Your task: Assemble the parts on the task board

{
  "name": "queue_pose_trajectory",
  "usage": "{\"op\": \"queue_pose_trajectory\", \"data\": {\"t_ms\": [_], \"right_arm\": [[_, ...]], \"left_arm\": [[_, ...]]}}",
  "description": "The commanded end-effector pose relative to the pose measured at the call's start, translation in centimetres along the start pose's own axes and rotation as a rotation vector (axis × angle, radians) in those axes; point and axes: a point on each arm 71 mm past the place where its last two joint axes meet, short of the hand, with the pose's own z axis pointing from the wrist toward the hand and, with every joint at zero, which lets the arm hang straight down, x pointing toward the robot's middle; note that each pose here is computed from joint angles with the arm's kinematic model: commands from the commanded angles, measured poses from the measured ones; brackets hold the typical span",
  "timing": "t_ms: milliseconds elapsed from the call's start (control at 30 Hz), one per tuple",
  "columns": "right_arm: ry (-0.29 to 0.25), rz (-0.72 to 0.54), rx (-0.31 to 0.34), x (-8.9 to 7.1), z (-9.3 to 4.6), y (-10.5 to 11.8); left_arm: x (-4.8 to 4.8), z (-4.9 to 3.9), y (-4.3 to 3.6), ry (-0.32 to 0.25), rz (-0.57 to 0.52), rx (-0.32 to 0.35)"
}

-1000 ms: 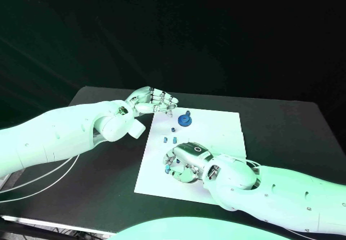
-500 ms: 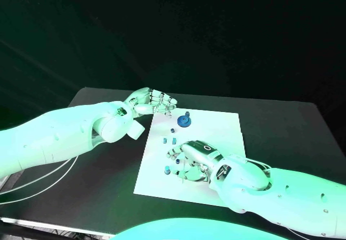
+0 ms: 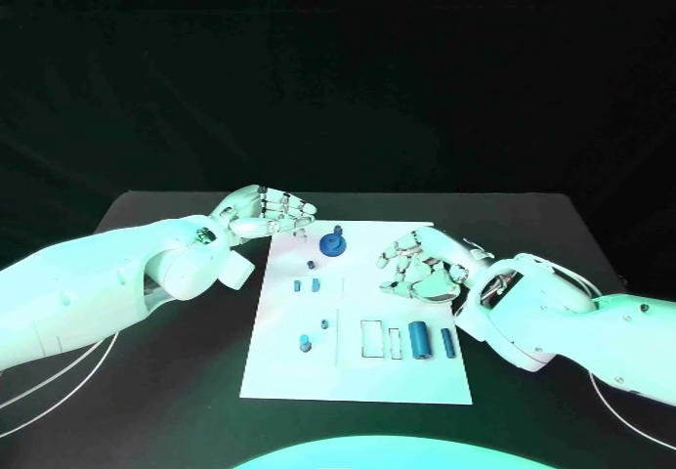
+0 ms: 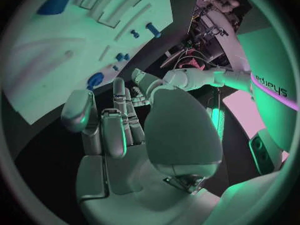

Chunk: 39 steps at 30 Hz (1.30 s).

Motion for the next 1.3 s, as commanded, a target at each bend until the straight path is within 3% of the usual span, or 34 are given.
{"op": "queue_pose_trajectory", "data": {"t_ms": [33, 233, 433, 800, 1300], "right_arm": [[0.068, 0.118, 0.168, -0.4, -1.1, -2.0], [0.123, 0.128, 0.349, -1.4, -4.0, -4.7], [0.173, 0.074, 0.466, -1.3, -6.4, -6.2], [0.222, 0.003, 0.511, 1.0, -7.1, -6.6], [0.282, 0.007, 0.491, 3.3, -6.4, -5.8]], "left_arm": [[0.08, -0.04, -0.12, 0.005, -0.012, 0.008], [0.01, -0.20, -0.02, 0.001, -0.014, 0.007], [-0.04, -0.33, 0.04, -0.003, -0.014, 0.007], [0.13, -0.37, 0.02, -0.001, -0.019, 0.012], [-0.02, -0.47, 0.09, -0.004, -0.023, 0.010]]}}
